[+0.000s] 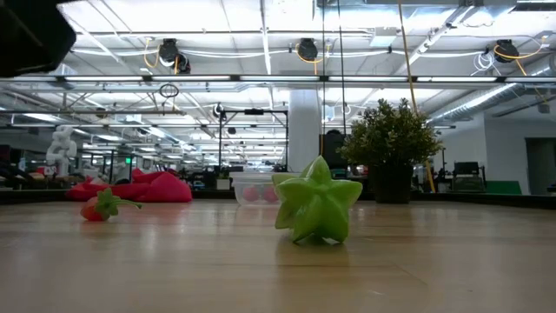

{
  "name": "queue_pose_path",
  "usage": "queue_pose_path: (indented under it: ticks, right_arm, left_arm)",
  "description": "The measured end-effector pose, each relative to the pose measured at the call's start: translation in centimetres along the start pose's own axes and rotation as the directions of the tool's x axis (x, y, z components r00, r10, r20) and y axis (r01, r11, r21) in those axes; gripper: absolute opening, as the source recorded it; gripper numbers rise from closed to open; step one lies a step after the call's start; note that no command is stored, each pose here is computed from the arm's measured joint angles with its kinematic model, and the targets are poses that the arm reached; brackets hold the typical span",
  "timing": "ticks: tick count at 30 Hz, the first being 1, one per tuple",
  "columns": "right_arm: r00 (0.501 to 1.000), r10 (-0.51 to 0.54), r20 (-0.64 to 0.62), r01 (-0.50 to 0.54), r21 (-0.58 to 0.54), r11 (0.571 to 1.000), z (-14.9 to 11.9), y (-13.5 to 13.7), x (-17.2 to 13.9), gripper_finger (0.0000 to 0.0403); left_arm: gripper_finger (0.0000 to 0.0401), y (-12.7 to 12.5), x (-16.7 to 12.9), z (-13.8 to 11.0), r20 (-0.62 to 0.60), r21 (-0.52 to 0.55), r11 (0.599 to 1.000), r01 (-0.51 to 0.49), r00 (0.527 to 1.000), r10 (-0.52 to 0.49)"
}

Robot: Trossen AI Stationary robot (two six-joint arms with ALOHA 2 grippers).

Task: Pick and placing Produce into tupperware
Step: Put the bottom strawberry into the bin

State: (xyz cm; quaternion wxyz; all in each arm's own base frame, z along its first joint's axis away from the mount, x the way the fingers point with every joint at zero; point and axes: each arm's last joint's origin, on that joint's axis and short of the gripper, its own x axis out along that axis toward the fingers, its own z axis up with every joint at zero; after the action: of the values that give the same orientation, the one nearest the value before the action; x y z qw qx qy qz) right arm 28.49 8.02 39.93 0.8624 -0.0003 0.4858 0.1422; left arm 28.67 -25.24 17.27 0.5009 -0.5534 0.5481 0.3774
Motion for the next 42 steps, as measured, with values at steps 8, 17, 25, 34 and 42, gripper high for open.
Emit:
queue_pose_path:
  ticks: [8, 17, 25, 34, 42]
  right_arm:
    - [1.0, 0.0, 0.0, 0.0, 0.0, 1.0, 0.0, 0.0, 0.0, 0.0247]
    - [1.0, -0.001, -0.016, 0.001, 0.002, 1.0, -0.2, 0.0, 0.0, 0.0247]
    - [1.0, -0.002, -0.022, 0.001, -0.018, 1.0, -0.2, 0.0, 0.0, 0.0247]
    - [0.998, -0.005, -0.059, 0.004, -0.013, 1.0, -0.6, 0.0, 0.0, 0.0247]
    - [0.998, -0.005, -0.056, 0.007, 0.038, 0.999, -0.5, 0.0, 0.0, 0.0247]
  left_arm:
    - [0.0147, 0.0, -3.7, 2.9, 0.043, 0.016, 0.999, -0.051, 0.998, 0.05]
    - [0.0147, -0.1, -9.0, 9.7, 0.1, 0.07, 0.988, -0.134, 0.987, 0.127]
    - [0.0147, -0.7, -12.0, 17.3, 0.139, 0.146, 0.979, -0.141, 0.983, 0.12]
    - [0.0147, -0.3, -13.8, 25.4, 0.148, 0.218, 0.968, -0.127, 0.984, 0.096]
    - [0.0147, 0.9, -15.0, 30.3, 0.167, 0.263, 0.957, -0.122, 0.983, 0.079]
